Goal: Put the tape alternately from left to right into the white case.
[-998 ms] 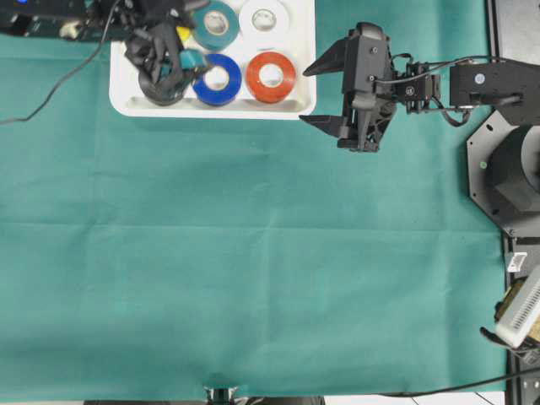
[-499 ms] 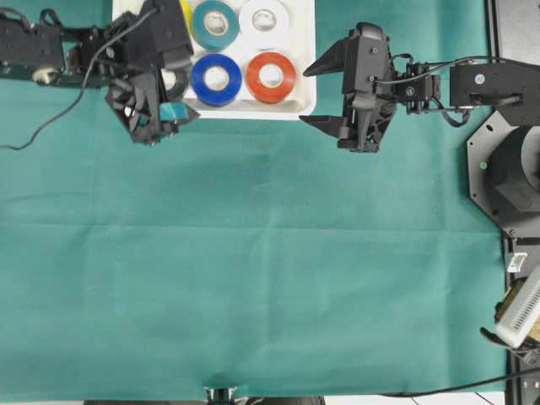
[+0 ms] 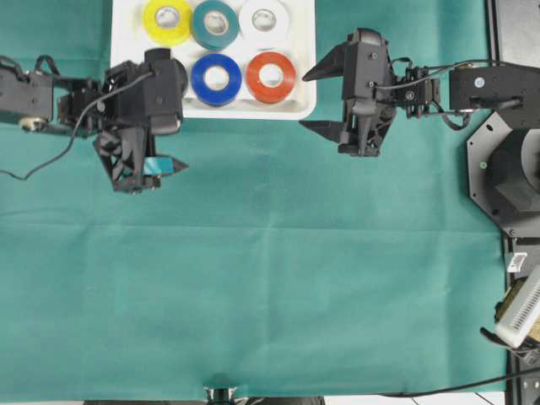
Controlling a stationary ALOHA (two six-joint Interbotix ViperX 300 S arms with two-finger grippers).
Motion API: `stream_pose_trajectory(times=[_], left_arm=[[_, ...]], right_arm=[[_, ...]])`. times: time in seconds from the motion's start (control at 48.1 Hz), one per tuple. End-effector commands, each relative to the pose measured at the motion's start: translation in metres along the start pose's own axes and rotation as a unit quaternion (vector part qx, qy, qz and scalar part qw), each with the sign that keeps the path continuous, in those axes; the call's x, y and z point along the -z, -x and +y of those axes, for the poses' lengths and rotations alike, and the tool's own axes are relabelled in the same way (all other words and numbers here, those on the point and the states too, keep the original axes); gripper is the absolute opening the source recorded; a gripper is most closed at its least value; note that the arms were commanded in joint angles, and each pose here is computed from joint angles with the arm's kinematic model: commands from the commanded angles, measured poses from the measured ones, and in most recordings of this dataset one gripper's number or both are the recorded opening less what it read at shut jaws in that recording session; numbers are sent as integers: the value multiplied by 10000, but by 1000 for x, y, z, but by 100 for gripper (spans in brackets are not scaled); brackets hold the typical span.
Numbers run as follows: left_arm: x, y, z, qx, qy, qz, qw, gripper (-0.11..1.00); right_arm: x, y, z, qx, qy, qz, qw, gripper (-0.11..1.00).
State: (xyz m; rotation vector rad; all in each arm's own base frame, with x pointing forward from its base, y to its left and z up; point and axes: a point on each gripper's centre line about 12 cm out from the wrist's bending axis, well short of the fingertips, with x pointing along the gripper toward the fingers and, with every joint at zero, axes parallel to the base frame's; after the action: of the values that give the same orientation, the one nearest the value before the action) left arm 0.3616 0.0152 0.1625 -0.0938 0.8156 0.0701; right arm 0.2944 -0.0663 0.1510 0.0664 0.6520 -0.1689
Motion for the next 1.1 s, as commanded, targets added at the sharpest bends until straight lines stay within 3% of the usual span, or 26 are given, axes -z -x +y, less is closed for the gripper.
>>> stream_pose_trajectory(times=[0.0,0.561,1.081], left_arm=[[-10,10,-5,59,-39,-280,9996,96],[-5,21,-4,69,-152,-533,9984,96],[21,52,-2,75,-145,-617,9980,96]], right_arm=[[-5,2,3,-54,32,-110,9999,84],[-7,8,9,-121,84,-195,9997,84],[8,60,22,-331,187,-793,9961,84]])
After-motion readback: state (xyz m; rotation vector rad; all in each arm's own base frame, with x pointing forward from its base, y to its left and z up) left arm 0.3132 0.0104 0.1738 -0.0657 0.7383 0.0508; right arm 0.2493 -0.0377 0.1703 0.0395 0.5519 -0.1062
